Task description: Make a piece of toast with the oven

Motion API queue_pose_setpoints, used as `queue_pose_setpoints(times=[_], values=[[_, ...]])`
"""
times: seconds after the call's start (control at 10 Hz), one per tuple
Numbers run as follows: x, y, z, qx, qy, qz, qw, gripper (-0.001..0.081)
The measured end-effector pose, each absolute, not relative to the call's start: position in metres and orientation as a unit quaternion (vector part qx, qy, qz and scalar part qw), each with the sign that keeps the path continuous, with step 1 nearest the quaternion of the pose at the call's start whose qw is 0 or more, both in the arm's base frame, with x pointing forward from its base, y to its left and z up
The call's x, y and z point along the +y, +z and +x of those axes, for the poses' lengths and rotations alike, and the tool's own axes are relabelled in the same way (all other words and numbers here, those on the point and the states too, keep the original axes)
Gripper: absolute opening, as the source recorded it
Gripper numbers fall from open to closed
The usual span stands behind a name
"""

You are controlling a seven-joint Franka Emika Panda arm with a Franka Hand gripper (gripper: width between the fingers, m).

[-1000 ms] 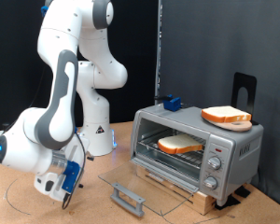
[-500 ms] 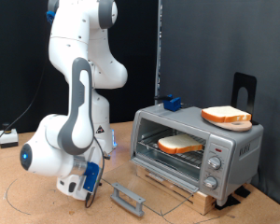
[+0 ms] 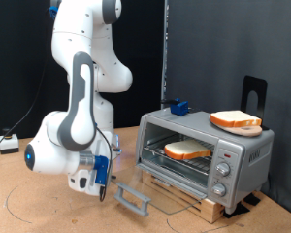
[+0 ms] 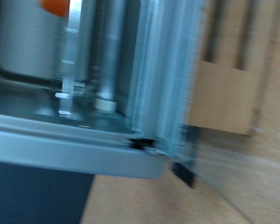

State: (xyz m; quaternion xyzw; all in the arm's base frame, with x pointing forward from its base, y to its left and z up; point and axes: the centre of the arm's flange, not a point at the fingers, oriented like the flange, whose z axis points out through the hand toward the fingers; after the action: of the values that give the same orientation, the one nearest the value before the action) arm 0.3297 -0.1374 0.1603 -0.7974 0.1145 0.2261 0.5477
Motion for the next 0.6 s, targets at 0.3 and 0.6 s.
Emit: queue_pose_setpoints(times=[0.3, 0.6], values=[[-0.135, 0.193, 0.323, 0.095, 0.235, -0.757, 0.602, 0.0809], [-0.116, 0.216, 0.32, 0.093, 0.258, -0.737, 0.617, 0.0809]])
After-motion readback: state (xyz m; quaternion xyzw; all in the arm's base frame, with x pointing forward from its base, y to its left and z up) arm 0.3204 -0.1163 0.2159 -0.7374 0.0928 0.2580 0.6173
